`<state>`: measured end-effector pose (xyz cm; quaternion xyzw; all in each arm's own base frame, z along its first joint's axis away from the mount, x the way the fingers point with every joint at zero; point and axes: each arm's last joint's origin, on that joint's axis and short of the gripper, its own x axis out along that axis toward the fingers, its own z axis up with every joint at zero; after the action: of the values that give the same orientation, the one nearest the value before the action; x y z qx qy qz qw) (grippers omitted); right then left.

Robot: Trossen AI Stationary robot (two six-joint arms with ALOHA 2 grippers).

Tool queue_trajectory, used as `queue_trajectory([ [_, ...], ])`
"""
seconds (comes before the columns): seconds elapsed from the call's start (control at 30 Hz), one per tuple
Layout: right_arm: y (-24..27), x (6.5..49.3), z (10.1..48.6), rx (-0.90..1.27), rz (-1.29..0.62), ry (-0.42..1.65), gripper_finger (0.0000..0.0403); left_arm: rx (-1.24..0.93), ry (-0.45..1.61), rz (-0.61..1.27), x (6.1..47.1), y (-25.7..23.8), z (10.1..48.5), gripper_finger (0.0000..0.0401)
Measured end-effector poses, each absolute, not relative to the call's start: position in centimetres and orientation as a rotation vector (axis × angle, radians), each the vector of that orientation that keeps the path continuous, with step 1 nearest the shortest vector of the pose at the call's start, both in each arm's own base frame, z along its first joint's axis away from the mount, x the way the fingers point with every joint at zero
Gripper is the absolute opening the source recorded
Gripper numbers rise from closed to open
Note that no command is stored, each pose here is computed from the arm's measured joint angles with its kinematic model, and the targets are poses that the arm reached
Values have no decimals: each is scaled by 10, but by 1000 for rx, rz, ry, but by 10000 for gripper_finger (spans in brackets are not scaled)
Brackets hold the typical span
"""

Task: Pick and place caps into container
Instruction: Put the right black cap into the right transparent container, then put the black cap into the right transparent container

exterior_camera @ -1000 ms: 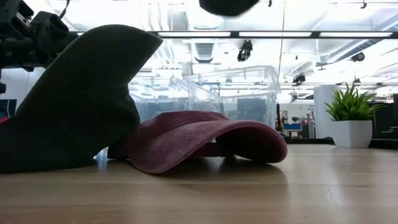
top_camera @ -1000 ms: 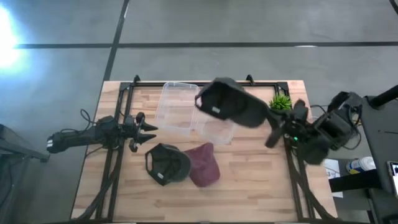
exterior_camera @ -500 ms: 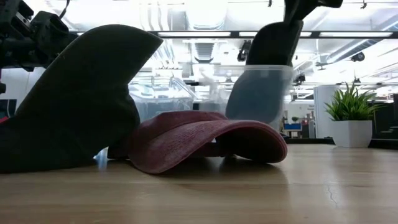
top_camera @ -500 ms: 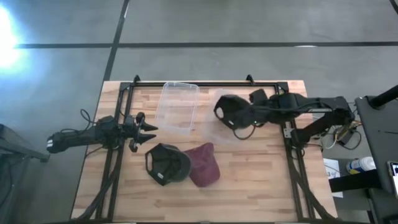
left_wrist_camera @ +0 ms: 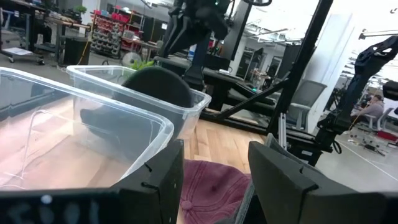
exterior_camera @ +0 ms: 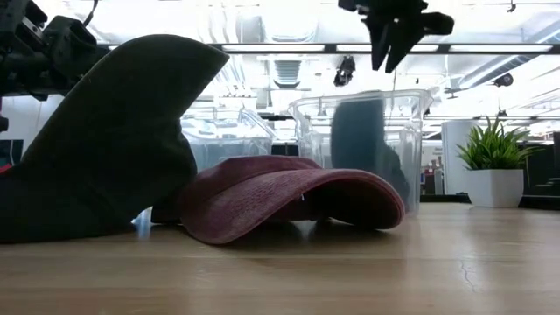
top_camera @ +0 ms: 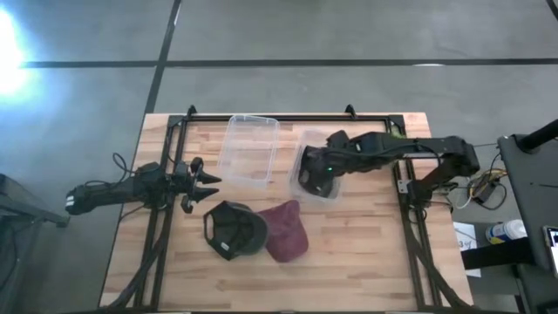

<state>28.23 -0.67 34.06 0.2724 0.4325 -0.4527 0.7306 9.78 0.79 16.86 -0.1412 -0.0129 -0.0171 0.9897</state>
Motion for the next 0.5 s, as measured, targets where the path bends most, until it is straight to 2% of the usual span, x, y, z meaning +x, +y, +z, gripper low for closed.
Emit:
queue_trajectory([
  [0.23,22,281,354,438,-908,882,207,-284,-25,-34,98,8,168,174],
  [0.5,66,278,378,685,-547,791,226,-284,-22,-34,98,8,168,174],
])
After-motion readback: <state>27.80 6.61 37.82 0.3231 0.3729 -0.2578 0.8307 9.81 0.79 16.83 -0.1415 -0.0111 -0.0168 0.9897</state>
